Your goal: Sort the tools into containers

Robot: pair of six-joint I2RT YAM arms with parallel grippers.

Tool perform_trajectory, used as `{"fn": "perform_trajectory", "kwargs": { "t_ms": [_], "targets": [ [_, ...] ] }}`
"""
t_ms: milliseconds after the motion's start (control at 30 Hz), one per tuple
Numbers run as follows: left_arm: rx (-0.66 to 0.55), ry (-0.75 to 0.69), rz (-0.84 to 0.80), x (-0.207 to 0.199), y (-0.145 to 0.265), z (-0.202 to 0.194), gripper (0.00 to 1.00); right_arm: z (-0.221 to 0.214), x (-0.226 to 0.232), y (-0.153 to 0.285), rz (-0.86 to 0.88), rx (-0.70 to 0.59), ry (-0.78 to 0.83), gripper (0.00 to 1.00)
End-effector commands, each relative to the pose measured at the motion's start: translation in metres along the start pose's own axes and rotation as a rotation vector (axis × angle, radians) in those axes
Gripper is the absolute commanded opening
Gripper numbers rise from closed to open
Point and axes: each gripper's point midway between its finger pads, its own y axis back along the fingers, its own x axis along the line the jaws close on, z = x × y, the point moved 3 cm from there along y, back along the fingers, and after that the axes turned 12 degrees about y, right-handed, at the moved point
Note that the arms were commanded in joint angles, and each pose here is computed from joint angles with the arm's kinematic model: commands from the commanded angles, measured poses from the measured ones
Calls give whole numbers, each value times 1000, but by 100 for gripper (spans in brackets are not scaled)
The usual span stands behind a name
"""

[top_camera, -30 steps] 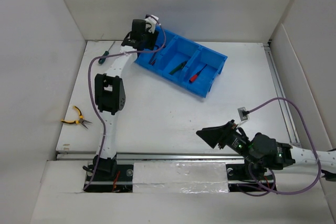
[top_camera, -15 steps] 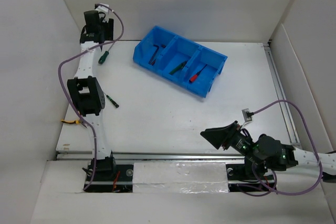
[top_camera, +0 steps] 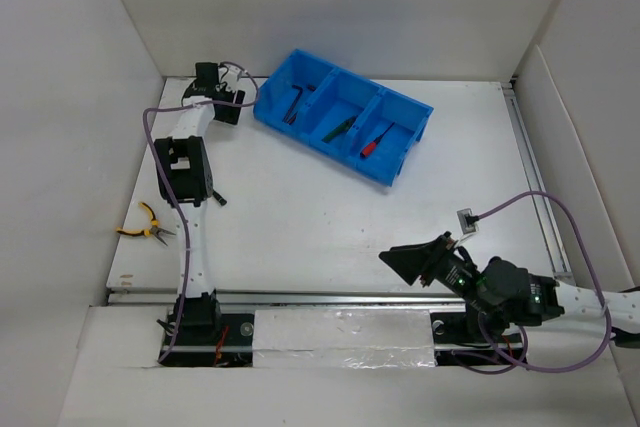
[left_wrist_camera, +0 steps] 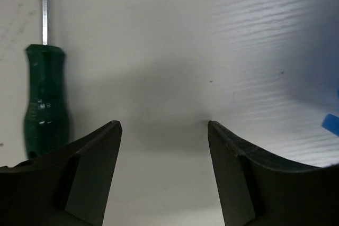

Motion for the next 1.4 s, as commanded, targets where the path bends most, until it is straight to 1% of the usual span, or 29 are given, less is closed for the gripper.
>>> {"fn": "perform_trajectory", "kwargs": {
  "t_ms": [0,33,67,100,133,200,333,400,500,700,800,933,1000,1233,1367],
  "targets": [
    [-110,-44,76,19,29,37,63,4,6,-4,1,-15,1,83],
    [-96,-49,78,19,27,30,64,3,7,-5,-2,-12,4,83],
    [-105,-53,83,20,28,30,64,4,7,-6,-3,-13,4,83],
    [-144,-55,99,22,35,41,64,4,8,-6,-1,-13,3,83],
    [-140,-53,108,23,34,37,65,4,9,-7,0,-14,5,83],
    [-170,-47,142,28,39,45,65,3,9,-8,-2,-16,10,83],
    [-185,-18,148,33,37,49,67,5,8,-8,-17,-21,10,83],
    [-178,-3,196,40,34,47,67,5,7,-9,-22,-22,12,83],
    [-211,18,228,44,37,54,69,4,6,-10,-31,-23,14,83],
    [-215,26,246,47,35,53,70,3,6,-11,-34,-20,18,83],
    [-251,45,270,50,39,60,71,3,6,-11,-33,-19,18,83],
    [-252,63,302,54,37,59,71,2,4,-11,-40,-20,20,84],
    [-231,62,301,54,32,55,72,3,4,-10,-35,-21,13,83],
    [-252,83,332,60,26,60,73,4,3,-9,-34,-31,11,83],
    [-231,127,376,75,16,51,73,5,3,-10,-42,-34,11,83]
  ]
}}
